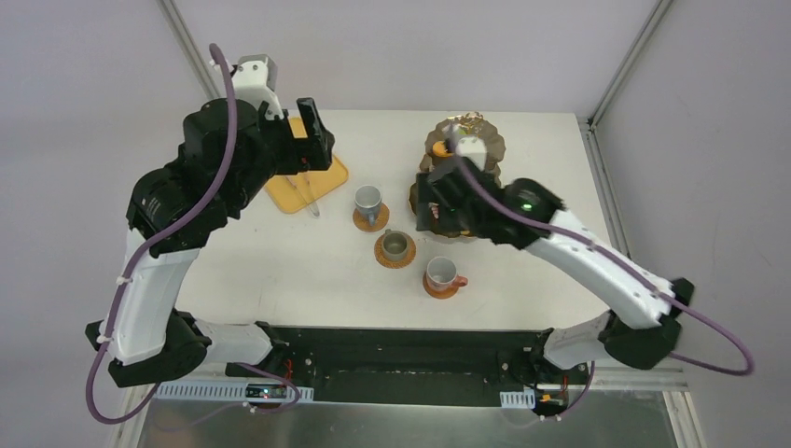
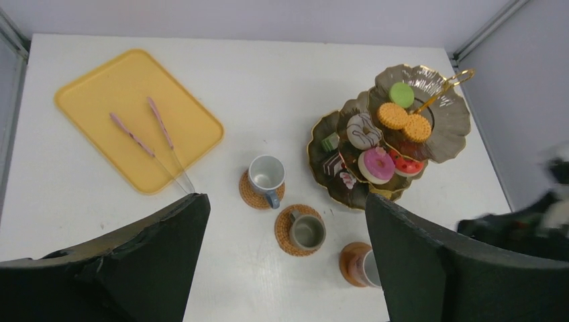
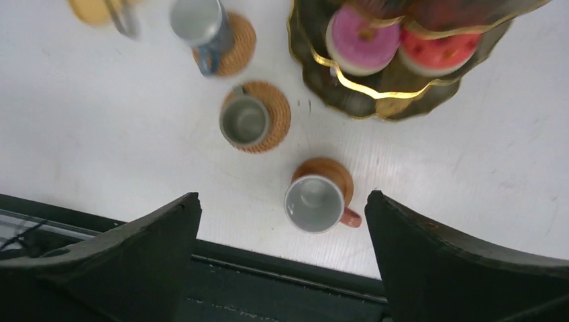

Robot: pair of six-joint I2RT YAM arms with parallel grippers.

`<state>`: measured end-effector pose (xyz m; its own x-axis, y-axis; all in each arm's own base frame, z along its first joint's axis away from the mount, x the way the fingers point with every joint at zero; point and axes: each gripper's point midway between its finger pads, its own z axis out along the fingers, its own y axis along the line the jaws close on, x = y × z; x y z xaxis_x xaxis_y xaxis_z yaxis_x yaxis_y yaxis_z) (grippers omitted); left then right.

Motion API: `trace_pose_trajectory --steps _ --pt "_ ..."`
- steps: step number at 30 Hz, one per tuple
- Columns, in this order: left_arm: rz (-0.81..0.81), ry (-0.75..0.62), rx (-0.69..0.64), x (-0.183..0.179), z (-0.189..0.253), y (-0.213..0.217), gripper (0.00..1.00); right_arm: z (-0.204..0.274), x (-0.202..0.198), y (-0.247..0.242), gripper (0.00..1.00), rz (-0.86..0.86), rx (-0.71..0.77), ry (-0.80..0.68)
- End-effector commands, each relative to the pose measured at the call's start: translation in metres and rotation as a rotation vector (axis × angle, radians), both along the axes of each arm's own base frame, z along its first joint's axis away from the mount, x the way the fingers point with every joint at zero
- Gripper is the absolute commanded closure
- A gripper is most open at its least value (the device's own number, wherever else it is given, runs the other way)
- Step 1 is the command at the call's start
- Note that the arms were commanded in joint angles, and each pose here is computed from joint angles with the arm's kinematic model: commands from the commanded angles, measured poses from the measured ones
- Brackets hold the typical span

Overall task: Serve the afternoon tea
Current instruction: Reset both arms

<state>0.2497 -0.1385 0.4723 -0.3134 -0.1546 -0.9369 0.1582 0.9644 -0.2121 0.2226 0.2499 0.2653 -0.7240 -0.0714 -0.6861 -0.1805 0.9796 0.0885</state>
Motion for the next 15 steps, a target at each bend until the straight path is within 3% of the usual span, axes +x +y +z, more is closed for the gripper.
trace_pose_trajectory --steps 1,8,15 --pt "0.063 -0.205 -0.084 -0.009 0.061 0.03 0.09 0.116 0.0 -0.064 0.01 -0.056 0.088 -0.304" --pt "0.121 -0.408 -0.153 -0.019 0.115 0.055 0.08 0.257 -0.011 -0.125 0.01 -0.186 0.324 -0.59" --pt "0.144 -0.459 -0.174 -0.02 0.133 0.061 0.06 0.32 -0.041 -0.181 0.01 -0.228 0.56 -0.772"
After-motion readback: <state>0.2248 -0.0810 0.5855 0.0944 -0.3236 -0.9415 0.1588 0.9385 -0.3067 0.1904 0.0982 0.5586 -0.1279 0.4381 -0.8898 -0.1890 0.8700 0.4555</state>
